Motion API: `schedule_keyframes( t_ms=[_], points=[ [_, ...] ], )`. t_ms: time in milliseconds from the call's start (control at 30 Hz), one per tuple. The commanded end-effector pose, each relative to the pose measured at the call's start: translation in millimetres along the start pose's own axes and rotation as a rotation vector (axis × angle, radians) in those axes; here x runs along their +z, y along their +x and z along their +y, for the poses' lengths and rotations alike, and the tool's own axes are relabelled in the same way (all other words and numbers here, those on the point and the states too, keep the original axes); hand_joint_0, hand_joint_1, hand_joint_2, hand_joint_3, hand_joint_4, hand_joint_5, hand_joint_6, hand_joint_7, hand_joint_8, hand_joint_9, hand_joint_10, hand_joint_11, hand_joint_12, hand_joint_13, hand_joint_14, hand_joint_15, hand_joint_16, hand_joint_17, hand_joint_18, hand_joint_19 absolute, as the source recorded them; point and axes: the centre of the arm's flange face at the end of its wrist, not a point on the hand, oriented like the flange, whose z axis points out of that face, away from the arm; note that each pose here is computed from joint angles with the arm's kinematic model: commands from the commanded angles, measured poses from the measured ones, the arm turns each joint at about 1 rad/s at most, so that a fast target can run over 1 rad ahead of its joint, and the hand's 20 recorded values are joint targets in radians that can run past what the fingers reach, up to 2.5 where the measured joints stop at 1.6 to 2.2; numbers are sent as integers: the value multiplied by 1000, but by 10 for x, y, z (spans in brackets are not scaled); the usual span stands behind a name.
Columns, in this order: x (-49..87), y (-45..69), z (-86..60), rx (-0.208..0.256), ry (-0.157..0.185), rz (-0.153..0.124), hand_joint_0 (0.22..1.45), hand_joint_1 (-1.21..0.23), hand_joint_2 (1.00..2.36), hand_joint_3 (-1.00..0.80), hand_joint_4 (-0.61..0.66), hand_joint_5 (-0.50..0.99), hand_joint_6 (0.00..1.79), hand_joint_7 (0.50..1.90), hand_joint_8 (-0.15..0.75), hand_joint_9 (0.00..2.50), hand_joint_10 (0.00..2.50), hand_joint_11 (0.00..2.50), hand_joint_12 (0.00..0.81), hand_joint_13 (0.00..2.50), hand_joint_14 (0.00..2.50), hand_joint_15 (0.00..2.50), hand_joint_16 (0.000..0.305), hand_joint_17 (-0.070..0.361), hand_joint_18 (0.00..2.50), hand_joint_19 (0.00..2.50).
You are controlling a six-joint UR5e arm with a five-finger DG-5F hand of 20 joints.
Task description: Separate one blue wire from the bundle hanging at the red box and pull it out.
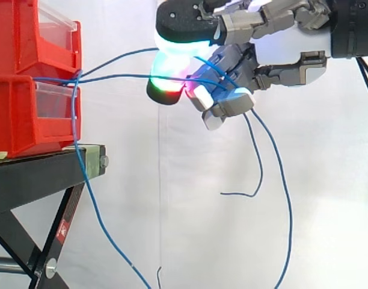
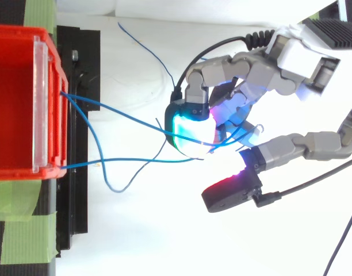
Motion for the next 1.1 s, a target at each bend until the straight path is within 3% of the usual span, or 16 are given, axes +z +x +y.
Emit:
schedule_keyframes(
  t_ms=[0, 467, 1067],
  points=[
    [0, 8, 3, 0, 0, 1, 551, -576, 1000, -500, 196, -139, 603, 1326, 342, 1108, 24, 1063, 347, 1349, 7, 1604, 52, 118, 697, 849],
    [-1, -5, 3, 0, -1, -1, 628, -452, 1003, -472, 190, -127, 607, 1318, 342, 1181, 23, 1038, 324, 1384, 8, 1606, 51, 114, 735, 855],
    [-6, 2, -11, -26, 7, 3, 654, -574, 1014, -373, 155, -99, 593, 1363, 343, 1283, 23, 1095, 321, 1431, 10, 1616, 48, 108, 765, 844]
  ],
)
